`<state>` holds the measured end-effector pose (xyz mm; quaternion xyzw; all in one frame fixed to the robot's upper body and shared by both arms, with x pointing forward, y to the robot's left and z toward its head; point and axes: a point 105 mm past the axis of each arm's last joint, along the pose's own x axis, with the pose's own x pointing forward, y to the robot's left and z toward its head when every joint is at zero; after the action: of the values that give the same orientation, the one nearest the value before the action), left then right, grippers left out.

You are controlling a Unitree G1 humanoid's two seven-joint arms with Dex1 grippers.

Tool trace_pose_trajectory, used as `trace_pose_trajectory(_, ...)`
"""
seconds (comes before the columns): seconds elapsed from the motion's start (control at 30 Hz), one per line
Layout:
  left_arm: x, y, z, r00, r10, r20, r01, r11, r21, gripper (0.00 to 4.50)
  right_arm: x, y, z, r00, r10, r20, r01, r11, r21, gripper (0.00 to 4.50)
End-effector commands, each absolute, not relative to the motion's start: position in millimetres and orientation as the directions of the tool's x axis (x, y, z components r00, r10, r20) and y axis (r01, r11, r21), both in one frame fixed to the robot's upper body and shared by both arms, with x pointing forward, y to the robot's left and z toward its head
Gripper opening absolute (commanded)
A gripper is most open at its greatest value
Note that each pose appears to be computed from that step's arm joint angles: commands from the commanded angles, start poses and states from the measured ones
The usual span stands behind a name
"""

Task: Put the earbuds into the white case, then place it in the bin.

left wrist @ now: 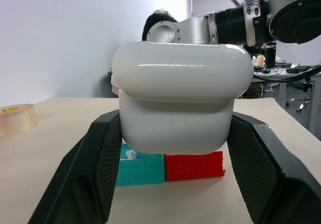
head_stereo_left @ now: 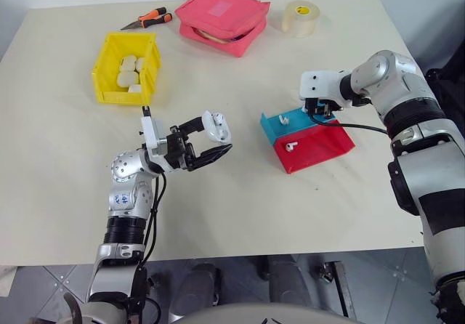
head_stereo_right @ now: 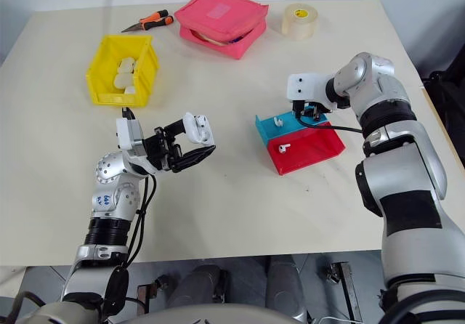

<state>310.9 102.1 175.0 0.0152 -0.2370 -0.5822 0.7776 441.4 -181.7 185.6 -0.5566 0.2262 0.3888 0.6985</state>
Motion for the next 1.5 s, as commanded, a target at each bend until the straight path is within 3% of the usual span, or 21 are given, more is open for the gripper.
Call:
trace_pose_trajectory(0.03, 304.7, 99.0, 183.8, 0.178, -0.91, 0.375, 0.892, 0.31, 0.329, 2.78, 441.0, -183.3, 198.2, 0.609, 0.31, -0.73, -0.782, 0.082, -0.618, 1.57)
trace_pose_trajectory(0.5, 303.5, 99.4, 184.4, 0.172, -0.914, 0.368, 0.894, 0.302, 0.332, 2.78, 441.0, -181.0, 181.3, 0.592, 0.322, -0.739, -0.802, 0.139, -0.581, 1.57)
trace_pose_trajectory(0.9, 304.4, 100.4, 184.5, 0.181, -0.912, 0.368, 0.891, 0.31, 0.333, 2.78, 426.6, -175.2, 174.4, 0.456, 0.362, -0.813, -0.886, 0.093, -0.455, 1.57)
trace_pose_trajectory(1.2, 306.2, 99.5, 184.8, 0.179, -0.912, 0.369, 0.891, 0.31, 0.332, 2.78, 422.1, -172.1, 180.8, 0.428, 0.407, -0.807, -0.899, 0.098, -0.427, 1.57)
trace_pose_trajectory(1.5, 309.2, 96.3, 185.5, 0.173, -0.911, 0.373, 0.894, 0.305, 0.329, 2.78, 434.6, -175.3, 197.8, 0.552, 0.401, -0.731, -0.831, 0.197, -0.52, 1.57)
